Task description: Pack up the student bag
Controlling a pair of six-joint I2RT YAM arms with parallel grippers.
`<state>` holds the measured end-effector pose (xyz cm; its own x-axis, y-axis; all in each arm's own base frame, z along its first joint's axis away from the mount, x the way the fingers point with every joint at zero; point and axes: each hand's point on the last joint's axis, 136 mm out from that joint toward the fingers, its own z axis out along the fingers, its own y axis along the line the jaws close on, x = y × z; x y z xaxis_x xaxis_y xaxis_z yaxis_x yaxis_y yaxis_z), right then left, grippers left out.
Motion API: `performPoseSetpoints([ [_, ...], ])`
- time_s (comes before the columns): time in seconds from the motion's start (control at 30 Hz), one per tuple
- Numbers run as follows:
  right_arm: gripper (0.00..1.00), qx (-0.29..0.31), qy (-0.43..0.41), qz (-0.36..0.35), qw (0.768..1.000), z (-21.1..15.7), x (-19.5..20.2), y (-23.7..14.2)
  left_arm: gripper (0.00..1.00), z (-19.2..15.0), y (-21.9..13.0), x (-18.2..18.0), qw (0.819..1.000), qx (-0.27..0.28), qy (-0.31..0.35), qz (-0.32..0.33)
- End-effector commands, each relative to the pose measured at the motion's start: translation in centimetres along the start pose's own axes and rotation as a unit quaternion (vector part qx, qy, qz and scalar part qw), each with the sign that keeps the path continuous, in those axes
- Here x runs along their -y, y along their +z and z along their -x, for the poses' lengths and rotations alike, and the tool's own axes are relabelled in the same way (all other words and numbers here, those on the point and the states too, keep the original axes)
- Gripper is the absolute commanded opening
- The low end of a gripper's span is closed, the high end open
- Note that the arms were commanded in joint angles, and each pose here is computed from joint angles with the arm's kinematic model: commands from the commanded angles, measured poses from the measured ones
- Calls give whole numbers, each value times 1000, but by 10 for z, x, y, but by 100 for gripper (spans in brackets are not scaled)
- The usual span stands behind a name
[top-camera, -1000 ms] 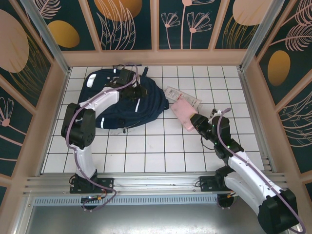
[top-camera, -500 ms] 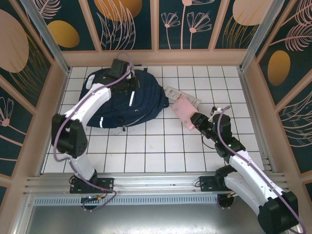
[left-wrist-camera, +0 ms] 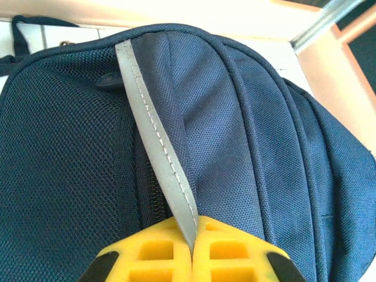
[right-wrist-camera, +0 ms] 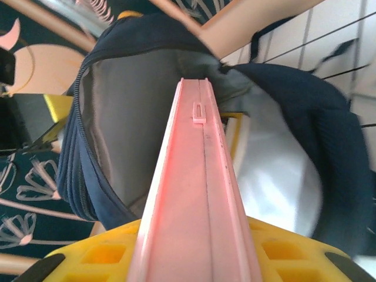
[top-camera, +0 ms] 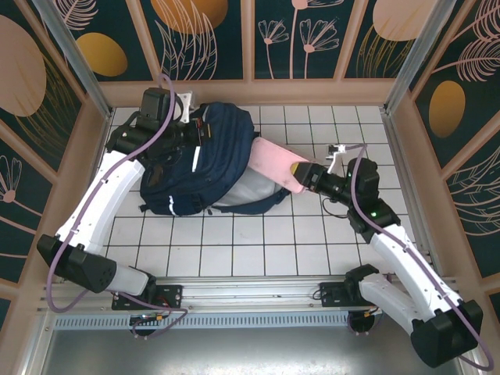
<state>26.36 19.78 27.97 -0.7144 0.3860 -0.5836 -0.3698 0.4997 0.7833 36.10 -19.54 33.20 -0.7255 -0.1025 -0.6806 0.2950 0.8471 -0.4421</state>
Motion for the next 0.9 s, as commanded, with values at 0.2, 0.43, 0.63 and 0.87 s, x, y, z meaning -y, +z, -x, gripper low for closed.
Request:
performPoseSetpoints([
  [0.2, 37, -113, 29, 84, 990, -35, -40, 43, 0, 36, -65, 59, 986, 99, 78, -112],
  [0.43, 37, -110, 59, 98, 987, -34, -62, 97, 0, 33, -67, 69, 982, 95, 79, -143],
  [0.63, 37, -133, 73, 79, 985, -44, -63, 170, 0, 39, -76, 69, 981, 113, 77, -137],
  [0.87, 55, -145, 88, 31, 985, -80, -52, 241, 0, 47, -82, 57, 982, 134, 51, -121],
])
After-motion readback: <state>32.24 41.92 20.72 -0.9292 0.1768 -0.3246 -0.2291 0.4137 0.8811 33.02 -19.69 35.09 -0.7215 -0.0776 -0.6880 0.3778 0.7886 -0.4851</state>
